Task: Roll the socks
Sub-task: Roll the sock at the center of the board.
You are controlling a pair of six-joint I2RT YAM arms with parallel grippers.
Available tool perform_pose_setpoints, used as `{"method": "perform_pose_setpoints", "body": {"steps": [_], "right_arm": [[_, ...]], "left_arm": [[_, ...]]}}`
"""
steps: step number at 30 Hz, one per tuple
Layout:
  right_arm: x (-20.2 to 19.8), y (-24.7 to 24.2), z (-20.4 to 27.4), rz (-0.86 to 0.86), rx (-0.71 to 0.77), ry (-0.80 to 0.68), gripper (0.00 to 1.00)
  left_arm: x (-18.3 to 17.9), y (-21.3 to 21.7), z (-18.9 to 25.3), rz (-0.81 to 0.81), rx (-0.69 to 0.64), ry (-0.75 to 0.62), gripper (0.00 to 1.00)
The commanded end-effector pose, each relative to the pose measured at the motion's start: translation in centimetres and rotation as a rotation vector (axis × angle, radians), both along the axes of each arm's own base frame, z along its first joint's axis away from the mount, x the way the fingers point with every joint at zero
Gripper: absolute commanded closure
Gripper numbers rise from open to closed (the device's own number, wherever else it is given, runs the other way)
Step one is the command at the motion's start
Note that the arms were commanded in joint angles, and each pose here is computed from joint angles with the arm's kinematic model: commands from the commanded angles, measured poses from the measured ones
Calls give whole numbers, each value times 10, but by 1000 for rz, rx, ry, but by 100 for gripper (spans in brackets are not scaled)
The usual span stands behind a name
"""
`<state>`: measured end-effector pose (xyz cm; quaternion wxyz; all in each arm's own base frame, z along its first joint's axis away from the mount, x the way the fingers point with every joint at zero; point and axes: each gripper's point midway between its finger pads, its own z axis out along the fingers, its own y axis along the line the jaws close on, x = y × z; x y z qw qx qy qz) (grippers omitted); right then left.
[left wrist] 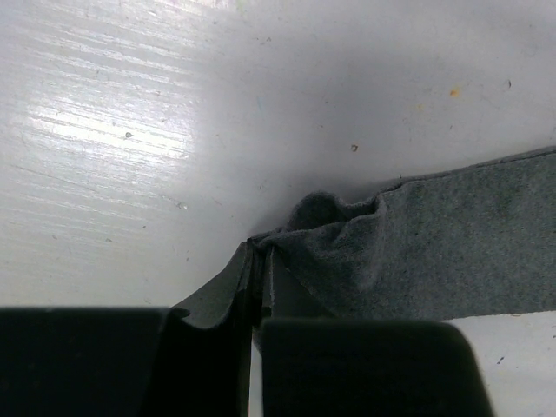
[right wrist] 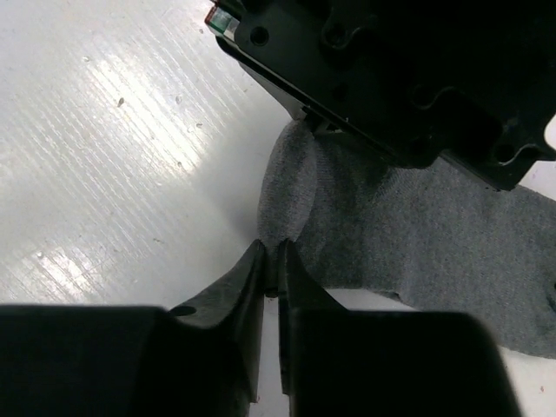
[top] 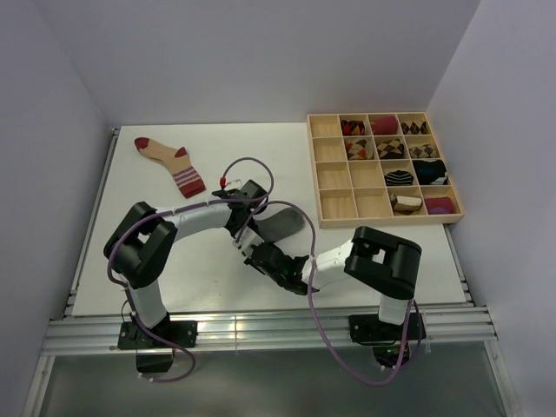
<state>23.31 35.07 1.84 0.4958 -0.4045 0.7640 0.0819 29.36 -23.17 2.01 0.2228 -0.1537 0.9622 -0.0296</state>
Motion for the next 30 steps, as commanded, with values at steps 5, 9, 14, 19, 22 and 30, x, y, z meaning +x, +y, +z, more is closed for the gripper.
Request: {"method": "perform_pose_setpoints", "body": {"steps": [5,9,14,19,22,30], "right_arm": [[7,6,2,6,77,69,100],[3,2,13,55,180,203,100],[2,0,25,119,318,419,100],[1,1,24,195,453,709,100],[9,-2,23,176,529,816,100],[16,-19,29,41,816,1063,100]], "left_arm": [[-8,-2,-4,-1,-8,4,88],[-2,5,7,58,-46,-41,68],[7,26,29,196,-122,-122,56],[14,40,62,322,-241,-247,29],[10,53,70,379,-306,-299,22],[4,39,81,267,-473,-387,21]]}}
